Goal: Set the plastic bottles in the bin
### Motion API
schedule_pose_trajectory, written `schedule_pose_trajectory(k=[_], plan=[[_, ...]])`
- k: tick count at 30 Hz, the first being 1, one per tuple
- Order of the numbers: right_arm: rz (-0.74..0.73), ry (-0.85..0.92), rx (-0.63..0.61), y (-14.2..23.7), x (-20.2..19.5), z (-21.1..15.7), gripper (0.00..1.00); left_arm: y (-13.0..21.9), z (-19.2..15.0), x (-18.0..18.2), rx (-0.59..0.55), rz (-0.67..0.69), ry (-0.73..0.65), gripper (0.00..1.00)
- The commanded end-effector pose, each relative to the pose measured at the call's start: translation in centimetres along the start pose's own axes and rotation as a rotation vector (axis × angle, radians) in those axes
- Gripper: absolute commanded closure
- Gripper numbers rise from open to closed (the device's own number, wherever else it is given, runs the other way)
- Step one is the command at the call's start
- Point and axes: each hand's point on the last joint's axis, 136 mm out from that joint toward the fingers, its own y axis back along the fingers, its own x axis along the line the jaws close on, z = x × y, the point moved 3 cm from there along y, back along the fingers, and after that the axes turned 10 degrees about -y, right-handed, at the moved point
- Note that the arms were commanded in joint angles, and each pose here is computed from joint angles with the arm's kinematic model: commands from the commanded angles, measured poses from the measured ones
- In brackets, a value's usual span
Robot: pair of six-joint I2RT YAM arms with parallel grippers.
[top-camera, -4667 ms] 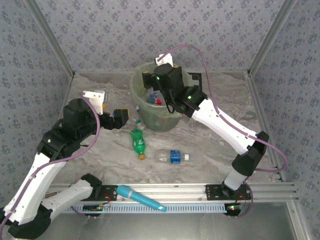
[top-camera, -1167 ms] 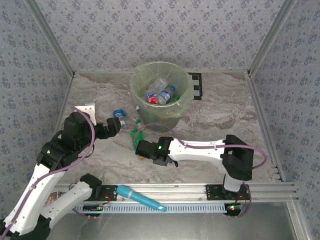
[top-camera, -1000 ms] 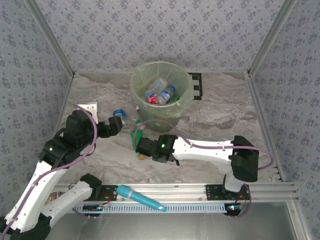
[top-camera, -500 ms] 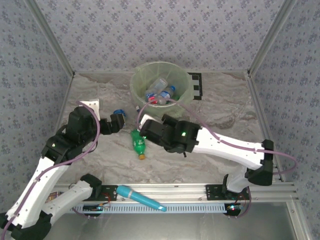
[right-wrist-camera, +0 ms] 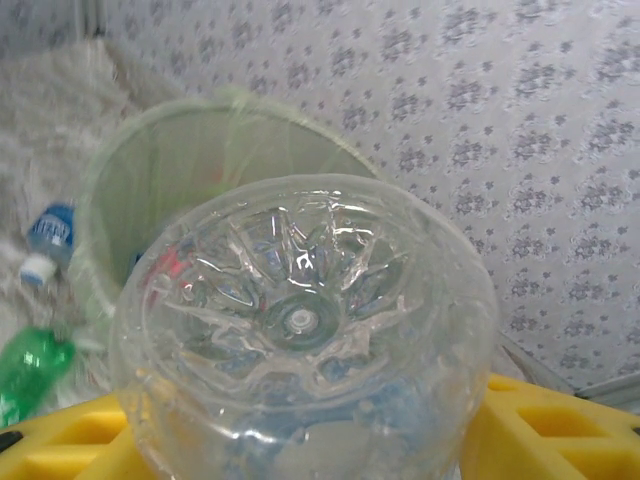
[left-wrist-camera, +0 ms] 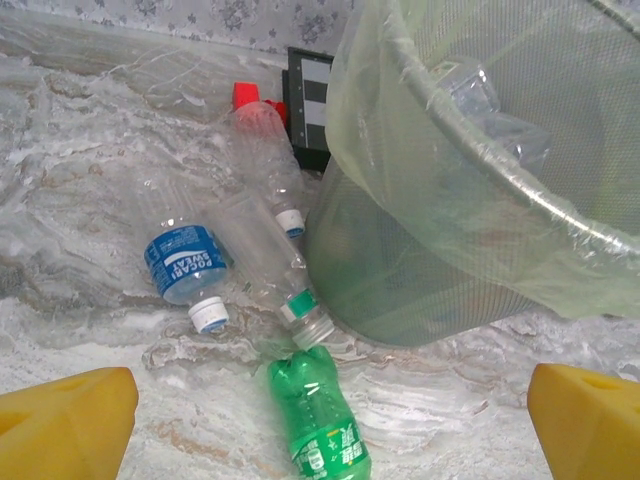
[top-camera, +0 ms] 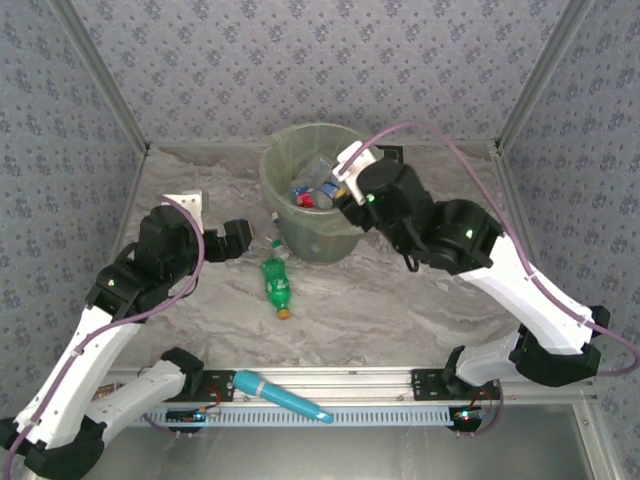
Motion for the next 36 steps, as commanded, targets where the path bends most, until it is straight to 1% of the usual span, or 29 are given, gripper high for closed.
schedule_pose_trajectory(k=[1,5,14,19,22,26,29,30,31,32,33,36], plan=[[0.059,-0.152,-0.111,0.3,-1.3,2.9,0.36,1.0,2.0,-0.5,-0.067,-0.027,-0.003,0.00],[0.066,-0.251,-0.167,-2.2,-2.6,4.1,0.37,0.9,2.3,-0.6,-0.075,-0.030,0.001,0.00],[0.079,-0.435,-0.221,-10.0,-4.2,5.7,0.37,1.3,4.2,-1.3,-0.110,-0.052,0.007,0.00],[0.098,-0.505,-0.171,-14.3,-4.7,4.9,0.37,1.4,4.6,-1.3,-0.117,-0.045,0.011,0.00],[0.087,-0.509,-0.148,-16.4,-4.8,4.2,0.37,1.3,4.6,-1.1,-0.114,-0.033,0.014,0.00],[0.061,-0.538,-0.110,-18.5,-5.9,2.9,0.38,1.3,4.7,-1.0,-0.112,-0.017,0.017,0.00],[0.045,-0.550,-0.090,-19.3,-6.7,1.9,0.38,1.3,4.9,-0.9,-0.115,-0.006,0.019,0.00],[0.041,-0.552,-0.088,-19.5,-6.9,1.7,0.37,1.2,5.0,-0.8,-0.115,-0.002,0.020,0.00],[0.037,-0.553,-0.084,-19.6,-7.1,1.5,0.32,1.1,4.9,-0.8,-0.112,-0.001,0.019,0.00],[0.033,-0.554,-0.082,-19.7,-7.3,1.4,0.24,1.1,5.0,-0.8,-0.112,0.001,0.020,0.00],[0.031,-0.552,-0.075,-19.7,-7.3,1.3,0.14,1.0,5.0,-0.8,-0.111,0.002,0.020,0.00],[0.050,-0.541,-0.070,-19.4,-7.0,1.5,0.05,0.7,5.2,-0.8,-0.110,0.007,0.022,0.00]])
